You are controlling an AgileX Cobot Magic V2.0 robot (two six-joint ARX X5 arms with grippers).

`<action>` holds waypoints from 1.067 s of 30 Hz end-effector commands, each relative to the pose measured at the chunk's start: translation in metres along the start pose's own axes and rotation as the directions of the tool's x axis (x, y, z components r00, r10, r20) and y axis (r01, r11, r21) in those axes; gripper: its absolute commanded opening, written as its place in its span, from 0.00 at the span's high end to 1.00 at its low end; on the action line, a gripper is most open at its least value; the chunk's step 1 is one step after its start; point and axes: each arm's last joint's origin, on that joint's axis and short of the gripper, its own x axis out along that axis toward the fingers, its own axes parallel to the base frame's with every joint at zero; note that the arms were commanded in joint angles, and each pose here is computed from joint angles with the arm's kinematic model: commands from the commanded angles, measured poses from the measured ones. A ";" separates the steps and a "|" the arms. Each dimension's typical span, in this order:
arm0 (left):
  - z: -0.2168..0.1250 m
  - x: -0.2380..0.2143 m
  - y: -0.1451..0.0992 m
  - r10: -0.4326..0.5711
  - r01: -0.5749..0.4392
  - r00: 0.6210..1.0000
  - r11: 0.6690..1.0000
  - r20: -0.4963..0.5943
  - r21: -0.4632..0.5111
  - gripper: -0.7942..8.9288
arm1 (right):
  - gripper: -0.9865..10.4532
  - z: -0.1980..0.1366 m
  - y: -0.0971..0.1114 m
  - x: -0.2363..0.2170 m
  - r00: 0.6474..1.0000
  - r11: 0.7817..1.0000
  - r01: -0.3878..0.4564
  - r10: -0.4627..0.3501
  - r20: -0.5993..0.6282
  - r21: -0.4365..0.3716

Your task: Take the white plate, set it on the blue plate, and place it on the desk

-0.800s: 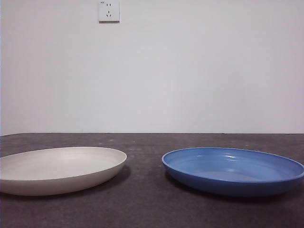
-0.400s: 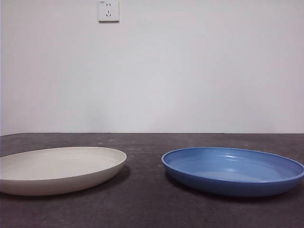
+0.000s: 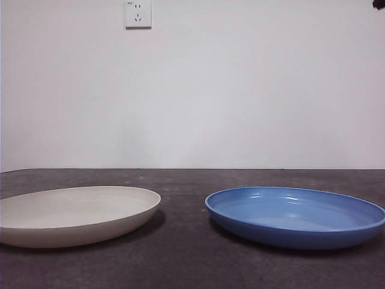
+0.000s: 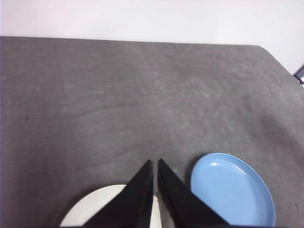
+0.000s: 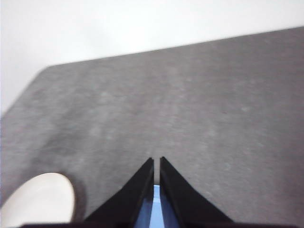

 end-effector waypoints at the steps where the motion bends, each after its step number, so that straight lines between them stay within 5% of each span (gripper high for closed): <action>1: 0.005 -0.001 -0.006 -0.028 0.028 1.000 0.999 0.013 0.036 0.89 | 0.90 0.005 0.006 -0.005 0.998 0.998 -0.064 0.064 0.015 0.004; 28: 0.001 0.003 -0.013 -0.064 0.065 0.997 0.997 -0.031 0.047 0.89 | 0.90 0.004 0.010 -0.013 0.994 0.994 -0.109 0.109 0.018 -0.011; 30: 0.000 0.003 -0.013 -0.062 0.064 0.997 0.997 -0.039 0.047 0.83 | 0.90 0.002 0.009 -0.013 0.995 0.995 -0.103 0.103 -0.001 -0.007; 32: 0.000 0.003 -0.013 -0.062 0.064 0.997 0.997 -0.040 0.045 0.67 | 0.90 0.000 0.009 -0.013 0.995 0.995 -0.098 0.098 -0.022 0.001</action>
